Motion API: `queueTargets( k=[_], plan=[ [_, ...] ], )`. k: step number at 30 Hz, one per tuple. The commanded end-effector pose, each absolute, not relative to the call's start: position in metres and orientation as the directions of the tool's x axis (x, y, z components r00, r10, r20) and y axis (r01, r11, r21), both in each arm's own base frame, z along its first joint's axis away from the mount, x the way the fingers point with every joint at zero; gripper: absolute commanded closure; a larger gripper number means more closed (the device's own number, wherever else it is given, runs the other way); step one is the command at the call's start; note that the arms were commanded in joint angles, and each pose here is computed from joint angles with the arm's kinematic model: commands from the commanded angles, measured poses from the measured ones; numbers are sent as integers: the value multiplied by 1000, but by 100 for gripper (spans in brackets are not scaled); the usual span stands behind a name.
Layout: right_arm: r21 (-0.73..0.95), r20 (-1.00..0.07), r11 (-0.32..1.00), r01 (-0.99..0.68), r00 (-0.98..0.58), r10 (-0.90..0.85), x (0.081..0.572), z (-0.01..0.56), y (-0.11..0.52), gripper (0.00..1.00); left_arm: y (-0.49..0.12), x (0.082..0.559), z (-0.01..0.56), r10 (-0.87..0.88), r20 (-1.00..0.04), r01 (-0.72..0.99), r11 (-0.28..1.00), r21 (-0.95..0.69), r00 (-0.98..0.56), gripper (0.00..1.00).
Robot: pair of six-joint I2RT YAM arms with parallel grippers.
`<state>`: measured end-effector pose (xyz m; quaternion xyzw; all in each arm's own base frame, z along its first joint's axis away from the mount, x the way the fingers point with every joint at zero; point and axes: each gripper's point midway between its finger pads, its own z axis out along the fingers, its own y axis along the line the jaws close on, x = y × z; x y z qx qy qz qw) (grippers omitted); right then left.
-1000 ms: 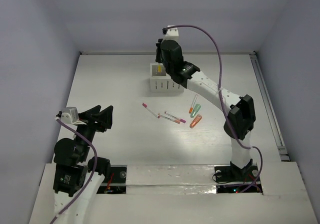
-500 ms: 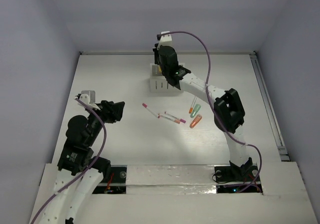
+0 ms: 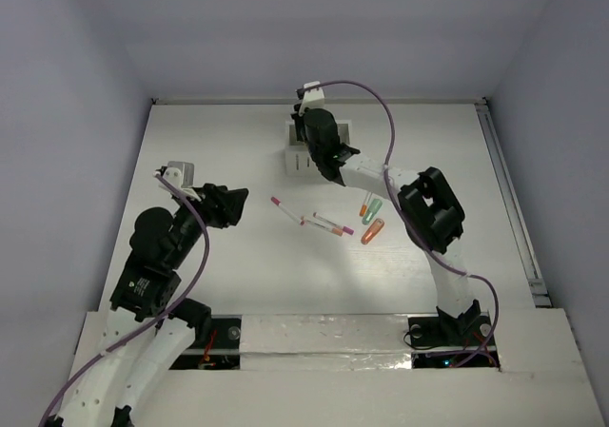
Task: Sort the stationery into containers
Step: Place the pen in the storage box, then pick up the pen from the center of the board.
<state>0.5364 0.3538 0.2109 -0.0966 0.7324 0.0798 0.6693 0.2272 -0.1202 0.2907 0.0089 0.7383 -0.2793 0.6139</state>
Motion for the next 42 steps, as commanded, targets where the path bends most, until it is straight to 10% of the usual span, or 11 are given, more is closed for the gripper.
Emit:
queueTargets(
  k=[1, 5, 7, 10, 13, 14, 22, 27, 42],
  plan=[
    [87, -995, 960, -268, 22, 96, 533, 257, 358, 80, -120, 227, 337, -360, -926, 410, 832, -374, -115, 47],
    [131, -988, 947, -292, 41, 149, 519, 286, 352, 28, -124, 234, 320, -343, -928, 400, 838, -371, -143, 48],
    [157, -982, 933, -323, 47, 181, 504, 308, 347, 25, -120, 237, 318, -334, -932, 377, 852, -363, -142, 48],
    [201, -975, 891, -407, 3, 221, 478, 329, 348, 27, -114, 240, 318, -331, -934, 345, 869, -356, -131, 49],
    [253, -967, 830, -497, -151, 204, 445, 295, 355, 95, -114, 241, 316, -322, -937, 339, 873, -350, -137, 54],
    [283, -957, 781, -556, -222, 189, 421, 280, 362, 100, -112, 241, 318, -324, -937, 331, 877, -349, -129, 58],
    [219, -854, 672, -707, -472, -218, 325, 158, 412, 99, -100, 251, 310, -318, -939, 248, 906, -342, -132, 99],
    [175, -800, 694, -698, -512, -312, 320, 111, 415, 40, -97, 251, 309, -316, -940, 229, 912, -339, -132, 97],
    [-40, -739, 763, -645, -495, -458, 350, 47, 415, 45, -101, 247, 313, -315, -941, 268, 902, -337, -124, 84]
  ],
)
